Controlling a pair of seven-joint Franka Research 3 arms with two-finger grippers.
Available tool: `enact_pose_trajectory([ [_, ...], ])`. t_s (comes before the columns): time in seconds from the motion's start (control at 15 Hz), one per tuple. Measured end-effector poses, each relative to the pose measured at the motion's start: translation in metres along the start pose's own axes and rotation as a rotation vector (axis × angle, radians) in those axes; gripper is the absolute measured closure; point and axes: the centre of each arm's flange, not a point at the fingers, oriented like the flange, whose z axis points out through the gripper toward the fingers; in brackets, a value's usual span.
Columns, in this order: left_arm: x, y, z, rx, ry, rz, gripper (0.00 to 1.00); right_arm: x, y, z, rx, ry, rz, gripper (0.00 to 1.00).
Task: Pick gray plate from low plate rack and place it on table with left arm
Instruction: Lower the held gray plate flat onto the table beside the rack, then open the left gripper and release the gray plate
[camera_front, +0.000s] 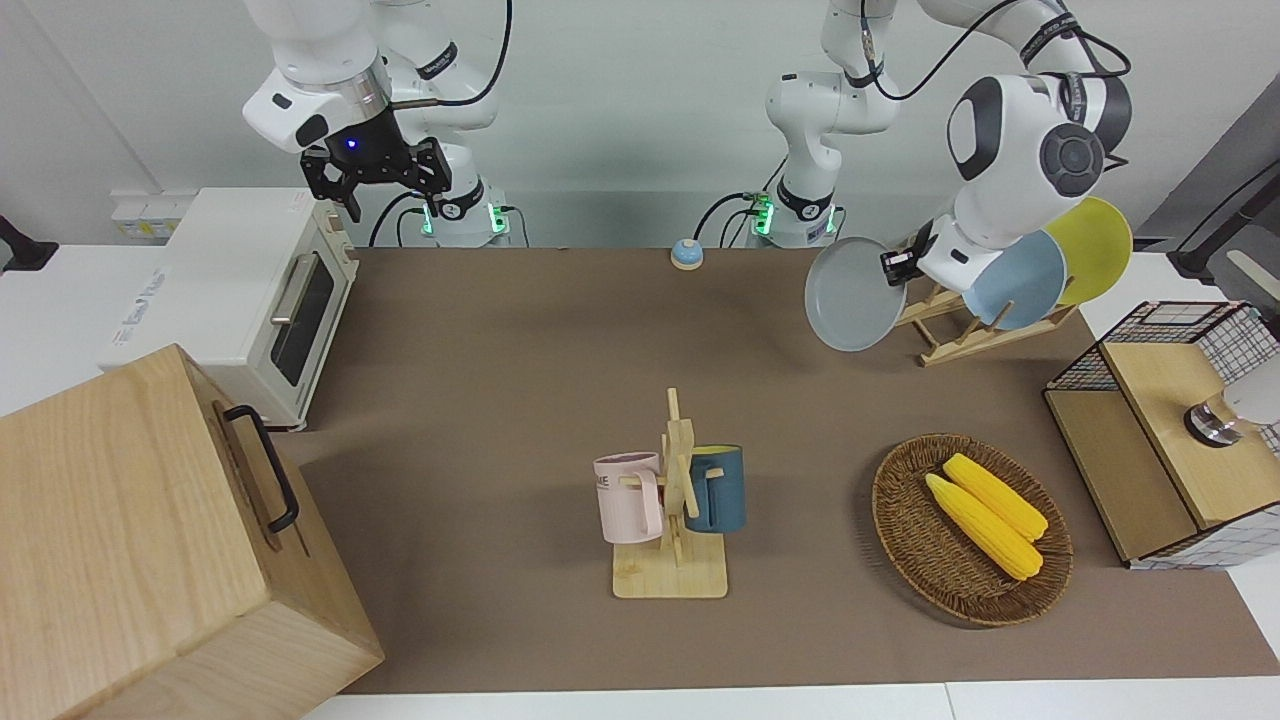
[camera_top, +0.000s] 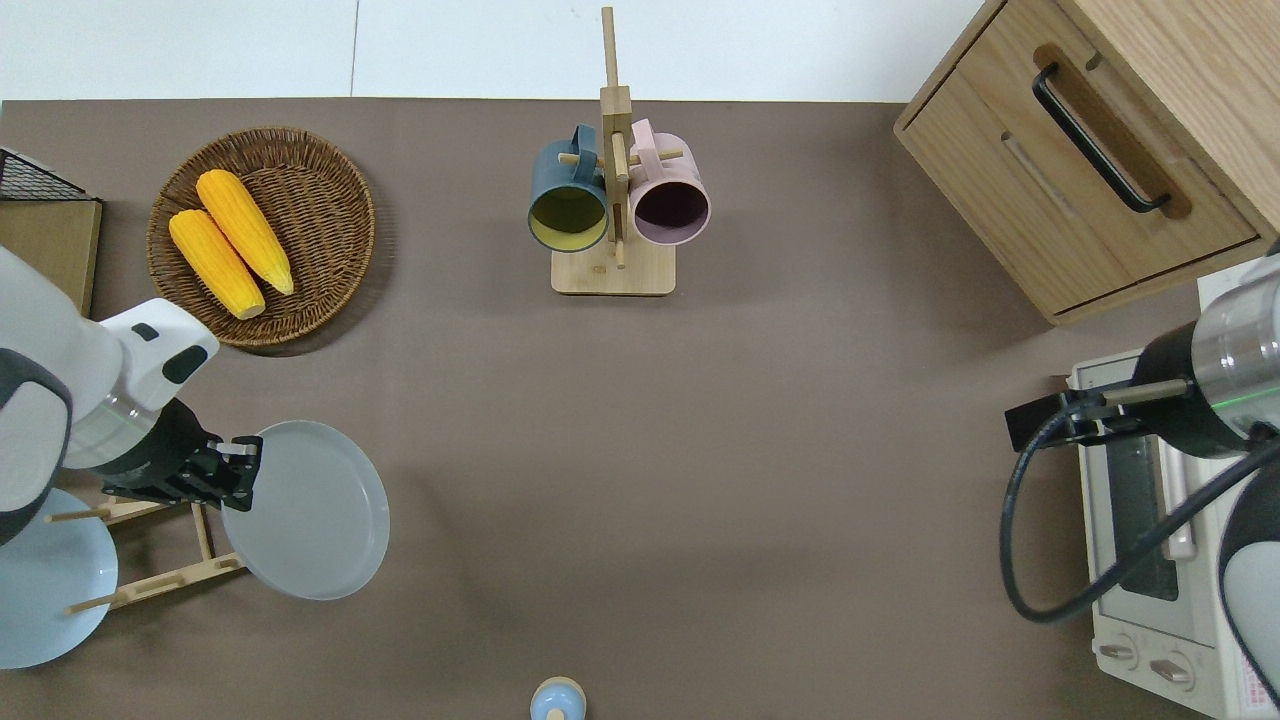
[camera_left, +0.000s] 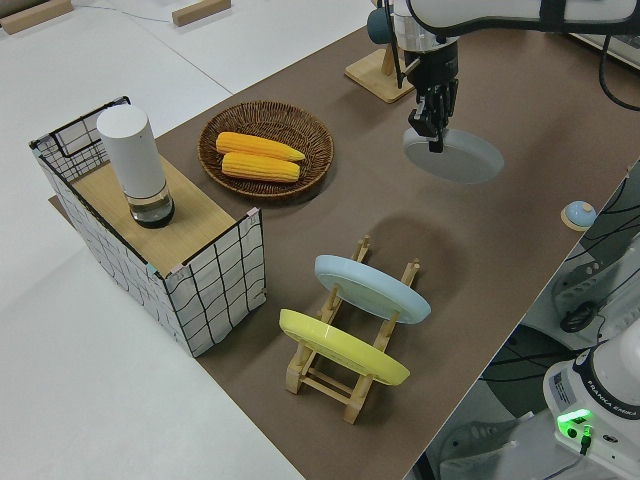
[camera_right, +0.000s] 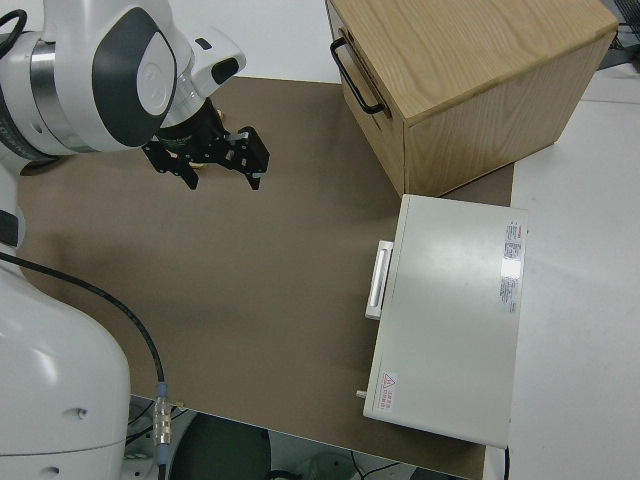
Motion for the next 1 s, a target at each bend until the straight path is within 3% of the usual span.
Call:
enact_pose_trajectory([
  [0.33, -0.009, 0.004, 0.038, -0.023, 0.033, -0.003, 0.88, 0.0, 0.0, 0.0, 0.0, 0.0, 0.0, 0.01],
  [0.6, -0.009, 0.011, 0.066, -0.078, 0.022, -0.009, 0.88, 0.0, 0.0, 0.0, 0.0, 0.0, 0.0, 0.01],
  [1.0, 0.003, 0.012, 0.091, -0.074, -0.01, -0.017, 0.87, 0.0, 0.0, 0.0, 0.0, 0.0, 0.0, 0.01],
])
